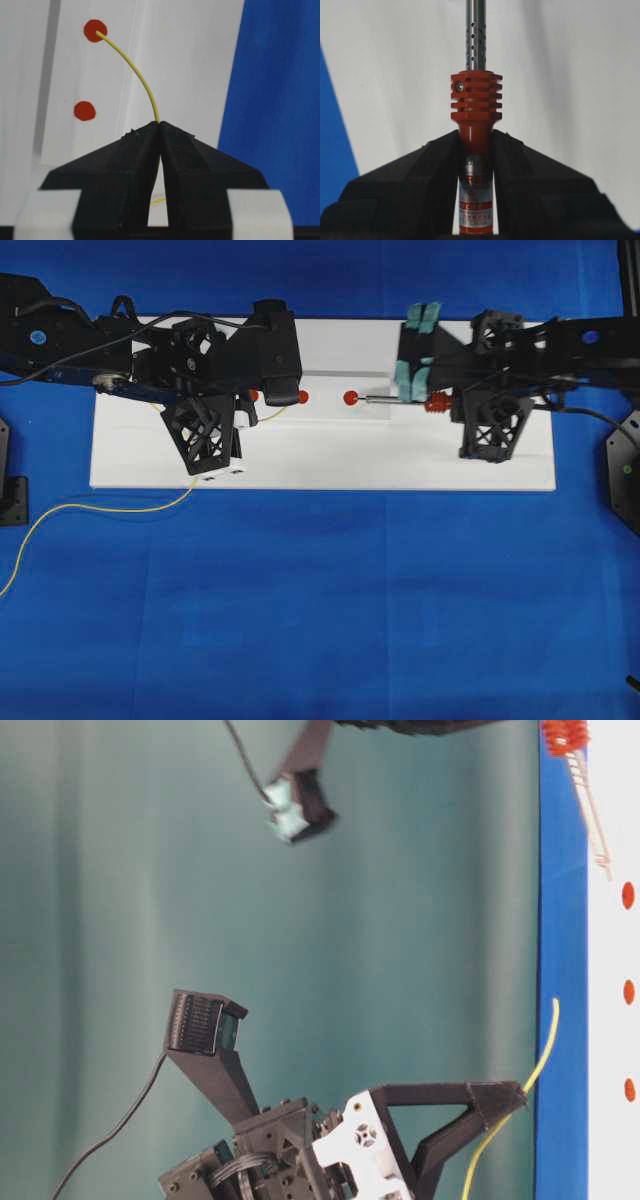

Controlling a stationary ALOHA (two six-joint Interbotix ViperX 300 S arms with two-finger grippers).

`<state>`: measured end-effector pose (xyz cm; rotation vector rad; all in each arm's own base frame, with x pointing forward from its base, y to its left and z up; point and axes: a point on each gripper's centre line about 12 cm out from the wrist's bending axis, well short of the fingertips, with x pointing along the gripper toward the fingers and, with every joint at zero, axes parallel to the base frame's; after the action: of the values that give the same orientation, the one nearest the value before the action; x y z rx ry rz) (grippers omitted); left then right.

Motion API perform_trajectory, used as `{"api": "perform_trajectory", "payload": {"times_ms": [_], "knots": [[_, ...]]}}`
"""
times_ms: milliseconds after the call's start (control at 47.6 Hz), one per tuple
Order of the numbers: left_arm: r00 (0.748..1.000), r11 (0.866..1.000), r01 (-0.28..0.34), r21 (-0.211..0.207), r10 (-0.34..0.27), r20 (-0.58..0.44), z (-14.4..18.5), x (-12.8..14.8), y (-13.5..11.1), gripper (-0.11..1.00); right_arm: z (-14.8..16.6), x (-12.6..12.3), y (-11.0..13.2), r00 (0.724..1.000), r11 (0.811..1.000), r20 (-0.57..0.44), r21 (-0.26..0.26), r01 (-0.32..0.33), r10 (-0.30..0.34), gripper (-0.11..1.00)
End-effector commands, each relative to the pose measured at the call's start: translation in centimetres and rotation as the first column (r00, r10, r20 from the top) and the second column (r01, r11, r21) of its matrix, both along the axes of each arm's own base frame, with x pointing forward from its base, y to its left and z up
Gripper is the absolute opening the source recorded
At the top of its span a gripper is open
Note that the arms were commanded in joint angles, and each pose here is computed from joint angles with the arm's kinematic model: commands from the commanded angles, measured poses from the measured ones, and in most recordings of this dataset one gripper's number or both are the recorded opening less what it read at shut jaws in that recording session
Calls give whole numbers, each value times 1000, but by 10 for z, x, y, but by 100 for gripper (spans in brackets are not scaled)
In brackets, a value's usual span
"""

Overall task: Touch the tip of the soldering iron to the tip of the solder at the mark.
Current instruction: 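Withdraw solder and iron away from the strip, then lower solder and iron back onto the blue table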

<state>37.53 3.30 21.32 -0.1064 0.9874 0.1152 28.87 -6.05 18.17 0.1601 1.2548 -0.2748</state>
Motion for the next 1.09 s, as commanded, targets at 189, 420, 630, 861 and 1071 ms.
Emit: {"api": "perform_trajectory", "payload": {"times_ms": [189,420,630,861,1071], "knots": [[999,1000,3,1,-3,38,13,-8,-3,2,26,-32,5,994,999,98,-4,41,-41,6],[998,1000,0,-1,0,59,13,-8,-4,2,27,-43,7,987,997,145,6,72,-72,6],[997,1000,28,-3,-27,68,13,-10,-16,2,31,-35,14,976,999,211,12,48,-49,6],[969,983,181,1,-179,171,15,-27,-72,2,37,-30,65,950,995,306,55,-86,65,6],[896,950,311,-20,-286,340,13,-50,-123,2,36,-21,116,896,968,407,93,-232,176,6]]}}
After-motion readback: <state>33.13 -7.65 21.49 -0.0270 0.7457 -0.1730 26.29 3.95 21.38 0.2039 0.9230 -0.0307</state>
